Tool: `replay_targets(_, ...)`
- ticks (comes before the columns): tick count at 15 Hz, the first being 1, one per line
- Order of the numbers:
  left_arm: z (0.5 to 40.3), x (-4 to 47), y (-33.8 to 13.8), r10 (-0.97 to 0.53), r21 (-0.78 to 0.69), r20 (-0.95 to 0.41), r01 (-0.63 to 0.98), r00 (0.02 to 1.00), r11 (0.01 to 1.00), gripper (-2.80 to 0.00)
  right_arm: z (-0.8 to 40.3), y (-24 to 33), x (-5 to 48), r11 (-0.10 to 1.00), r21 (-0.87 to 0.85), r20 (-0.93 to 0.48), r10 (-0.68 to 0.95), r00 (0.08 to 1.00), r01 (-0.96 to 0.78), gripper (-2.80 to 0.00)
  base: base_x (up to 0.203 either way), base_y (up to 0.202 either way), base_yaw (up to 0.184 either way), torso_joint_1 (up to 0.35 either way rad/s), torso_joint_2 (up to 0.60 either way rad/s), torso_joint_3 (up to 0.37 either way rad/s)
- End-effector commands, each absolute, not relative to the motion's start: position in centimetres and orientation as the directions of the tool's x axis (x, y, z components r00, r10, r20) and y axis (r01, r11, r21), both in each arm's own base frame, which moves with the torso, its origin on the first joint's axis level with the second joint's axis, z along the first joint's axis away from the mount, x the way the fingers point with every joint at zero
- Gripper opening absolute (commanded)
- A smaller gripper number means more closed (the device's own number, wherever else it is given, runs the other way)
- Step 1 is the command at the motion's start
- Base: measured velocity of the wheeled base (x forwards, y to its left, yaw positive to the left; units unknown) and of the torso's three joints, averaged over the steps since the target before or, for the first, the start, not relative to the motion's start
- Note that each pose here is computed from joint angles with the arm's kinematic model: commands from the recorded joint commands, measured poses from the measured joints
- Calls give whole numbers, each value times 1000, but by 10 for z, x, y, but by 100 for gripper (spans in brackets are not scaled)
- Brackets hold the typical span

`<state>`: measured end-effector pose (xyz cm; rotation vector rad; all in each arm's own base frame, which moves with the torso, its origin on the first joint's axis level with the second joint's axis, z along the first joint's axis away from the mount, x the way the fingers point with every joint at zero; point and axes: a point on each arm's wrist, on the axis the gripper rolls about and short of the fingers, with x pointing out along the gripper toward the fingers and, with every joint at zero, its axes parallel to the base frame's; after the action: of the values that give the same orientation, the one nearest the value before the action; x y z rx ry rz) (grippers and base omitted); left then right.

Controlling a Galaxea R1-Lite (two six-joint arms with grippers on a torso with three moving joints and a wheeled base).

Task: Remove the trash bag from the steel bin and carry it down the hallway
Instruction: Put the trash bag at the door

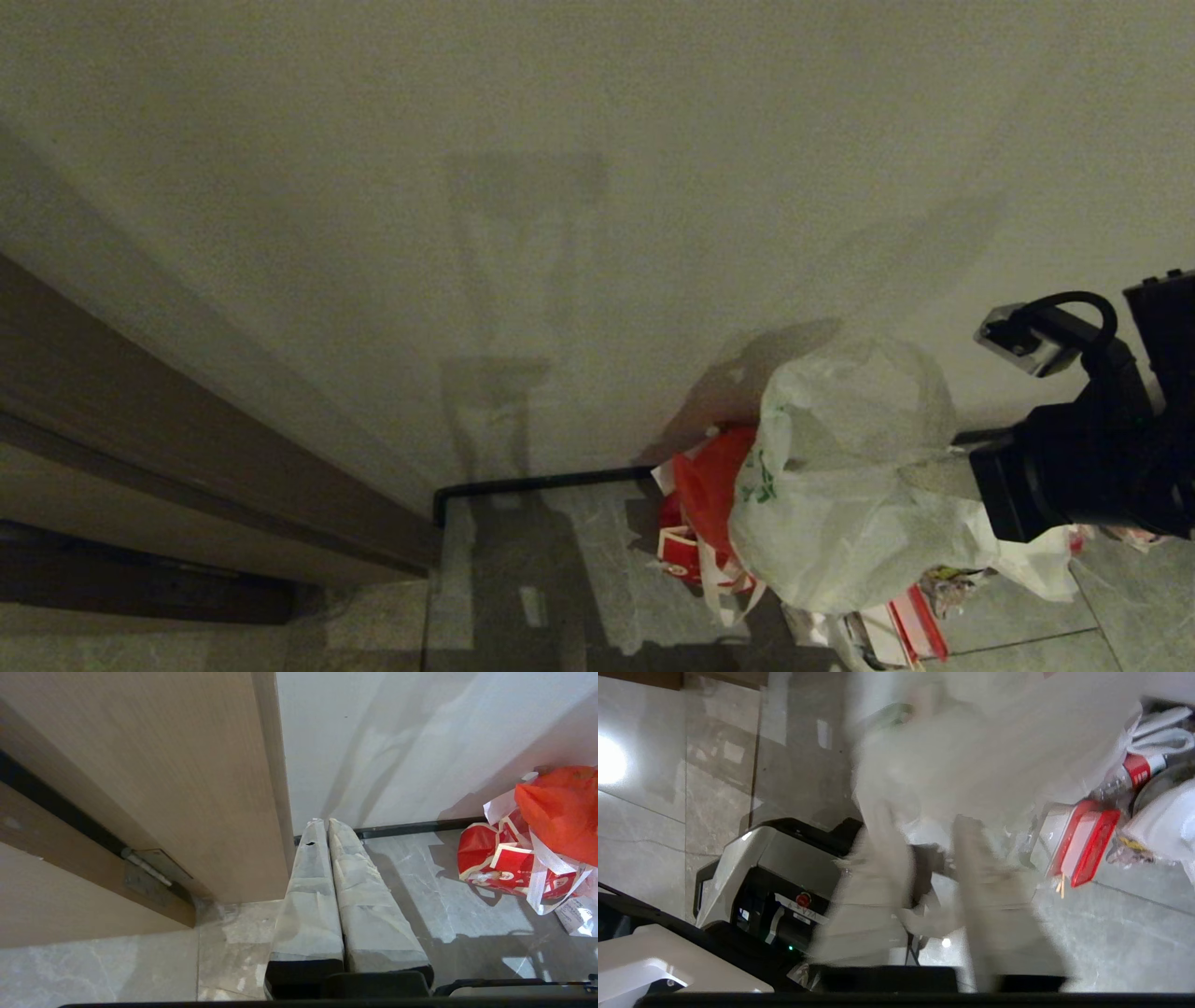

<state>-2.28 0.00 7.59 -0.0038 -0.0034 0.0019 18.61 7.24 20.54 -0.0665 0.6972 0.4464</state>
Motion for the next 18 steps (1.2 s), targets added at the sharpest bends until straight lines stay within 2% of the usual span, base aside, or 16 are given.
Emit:
replay_targets(1,76,-23,0,2,-5,3,-2,1000,1000,-280,210,75,184,897,86,-621,388,681,-433,0,0,0,0,0,0,0)
replay_targets(5,76,-23,0,2,-5,3,-2,1000,1000,-280,216,73,177,894,83,-595,398,698,-440,0,0,0,0,0,0,0)
replay_targets(11,76,-23,0,3,-5,3,-3,1000,1000,-280,240,47,123,924,86,-445,371,815,-373,0,0,0,0,0,0,0)
replay_targets(17,76,-23,0,3,-5,3,-3,1000,1000,-280,229,25,74,941,125,-353,339,872,-315,0,0,0,0,0,0,0)
replay_targets(18,76,-23,0,3,-5,3,-3,1000,1000,-280,227,22,67,946,126,-340,325,882,-300,-280,0,0,0,0,0,0)
